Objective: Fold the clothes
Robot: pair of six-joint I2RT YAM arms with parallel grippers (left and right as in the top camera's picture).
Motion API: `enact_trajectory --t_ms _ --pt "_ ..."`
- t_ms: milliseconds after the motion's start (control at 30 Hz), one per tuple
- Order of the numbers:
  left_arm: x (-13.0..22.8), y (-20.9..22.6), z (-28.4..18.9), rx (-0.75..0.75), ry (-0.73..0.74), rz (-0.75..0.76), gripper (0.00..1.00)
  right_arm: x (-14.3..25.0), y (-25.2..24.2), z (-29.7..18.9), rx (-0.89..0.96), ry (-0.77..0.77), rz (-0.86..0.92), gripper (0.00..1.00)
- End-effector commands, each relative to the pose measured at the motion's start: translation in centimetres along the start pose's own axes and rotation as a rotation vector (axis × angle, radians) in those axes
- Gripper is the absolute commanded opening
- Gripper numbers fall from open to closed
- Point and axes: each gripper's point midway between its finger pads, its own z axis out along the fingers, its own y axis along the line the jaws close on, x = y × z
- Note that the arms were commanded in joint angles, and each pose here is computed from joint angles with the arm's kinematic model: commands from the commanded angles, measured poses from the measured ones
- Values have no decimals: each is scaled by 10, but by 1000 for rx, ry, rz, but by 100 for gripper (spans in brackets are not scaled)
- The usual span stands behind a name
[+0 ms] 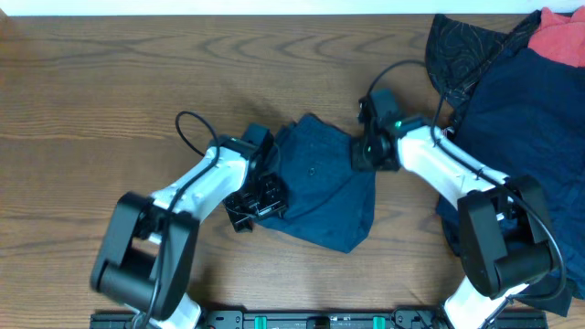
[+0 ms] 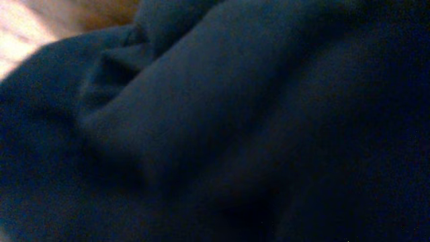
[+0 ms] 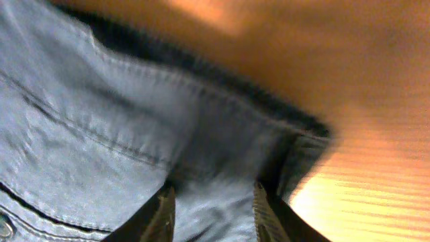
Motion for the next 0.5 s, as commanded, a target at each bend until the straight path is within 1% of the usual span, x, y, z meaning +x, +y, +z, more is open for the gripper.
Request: enact_trajectory --t_ms 0,33,67,100,133,167,233,267,333,400,467 --pt "-5 -7 -33 69 -130 70 78 -27 4 -24 42 -59 -62 42" --pt "-12 -9 -43 83 -190 106 83 -28 6 -30 45 -51 -65 43" --pt "-20 -13 -55 101 -264 161 93 -27 7 -35 48 -43 -66 44" --pt "-31 -20 -70 129 -353 235 98 -27 8 -42 51 -36 -67 44" --pt "-39 -27 -82 152 -425 304 98 -26 8 -48 53 -31 -68 45" --pt "-50 -37 -97 179 -516 407 98 -25 9 -57 54 -26 -67 45" --pt "-63 -47 -112 207 -603 481 98 -24 10 -71 51 -26 -63 46" --pt "-71 -49 -117 213 -630 493 98 -23 10 -80 48 -33 -63 47" --pt "-86 -47 -114 220 -637 470 98 -20 10 -94 43 -48 -62 50" --pt "-98 -47 -104 230 -617 468 98 -16 10 -109 39 -59 -62 52" --pt "-106 -51 -88 259 -567 472 98 -12 10 -122 33 -73 -64 53"
